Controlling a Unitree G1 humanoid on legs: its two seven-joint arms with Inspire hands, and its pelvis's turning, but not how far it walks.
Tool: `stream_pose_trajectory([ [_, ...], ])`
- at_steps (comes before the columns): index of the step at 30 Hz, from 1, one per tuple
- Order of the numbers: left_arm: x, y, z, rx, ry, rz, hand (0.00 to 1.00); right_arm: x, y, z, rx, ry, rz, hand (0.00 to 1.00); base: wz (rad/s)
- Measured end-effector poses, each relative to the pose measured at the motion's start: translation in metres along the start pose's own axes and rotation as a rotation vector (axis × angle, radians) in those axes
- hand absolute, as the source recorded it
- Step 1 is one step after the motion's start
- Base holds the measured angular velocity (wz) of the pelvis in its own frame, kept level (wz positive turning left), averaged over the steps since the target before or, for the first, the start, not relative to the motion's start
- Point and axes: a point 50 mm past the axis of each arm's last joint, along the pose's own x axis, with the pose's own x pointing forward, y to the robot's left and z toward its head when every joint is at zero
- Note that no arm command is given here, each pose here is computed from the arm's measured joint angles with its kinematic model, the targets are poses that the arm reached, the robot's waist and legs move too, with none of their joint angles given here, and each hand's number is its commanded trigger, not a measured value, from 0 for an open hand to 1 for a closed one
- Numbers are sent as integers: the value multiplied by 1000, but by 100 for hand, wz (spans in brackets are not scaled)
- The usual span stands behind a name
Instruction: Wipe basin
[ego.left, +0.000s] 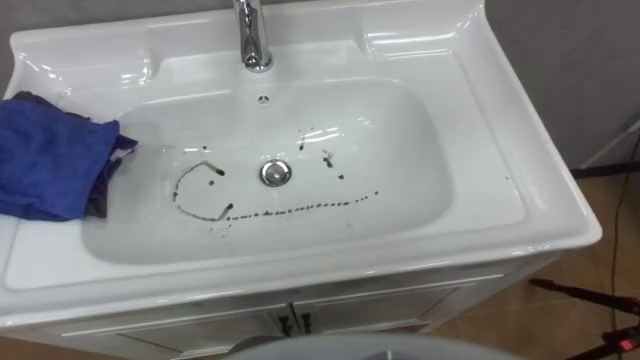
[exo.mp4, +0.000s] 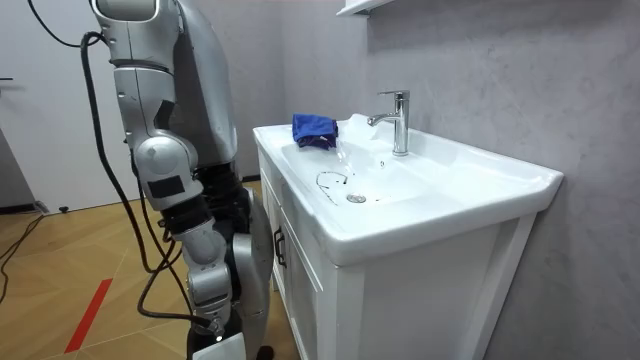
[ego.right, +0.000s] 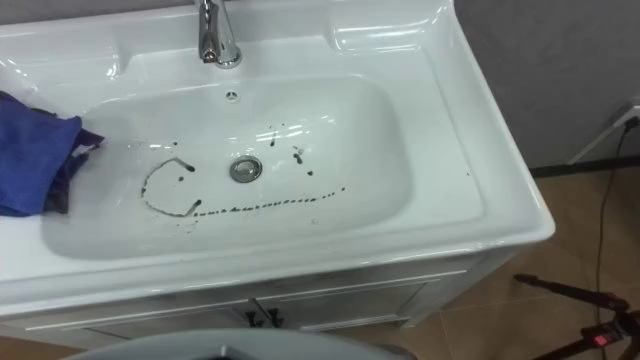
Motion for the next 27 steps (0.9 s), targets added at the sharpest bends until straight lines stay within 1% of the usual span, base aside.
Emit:
stream_pose_trajectory([
  [7, 0, 0, 1, -2, -2, 0, 0, 0, 0, 1, -11, -7, 15, 0, 0],
  [16, 0, 0, -2, -13, 3, 1, 0, 0, -1, 1, -9, -5, -8, 0, 0],
  [22, 1, -3, -12, -100, 14, -1, 0, 0, -1, -1, -4, -1, -20, 0, 6],
  [27, 1, -5, -20, -242, 16, -7, 0, 0, -2, 0, 7, -4, -23, 0, 4],
])
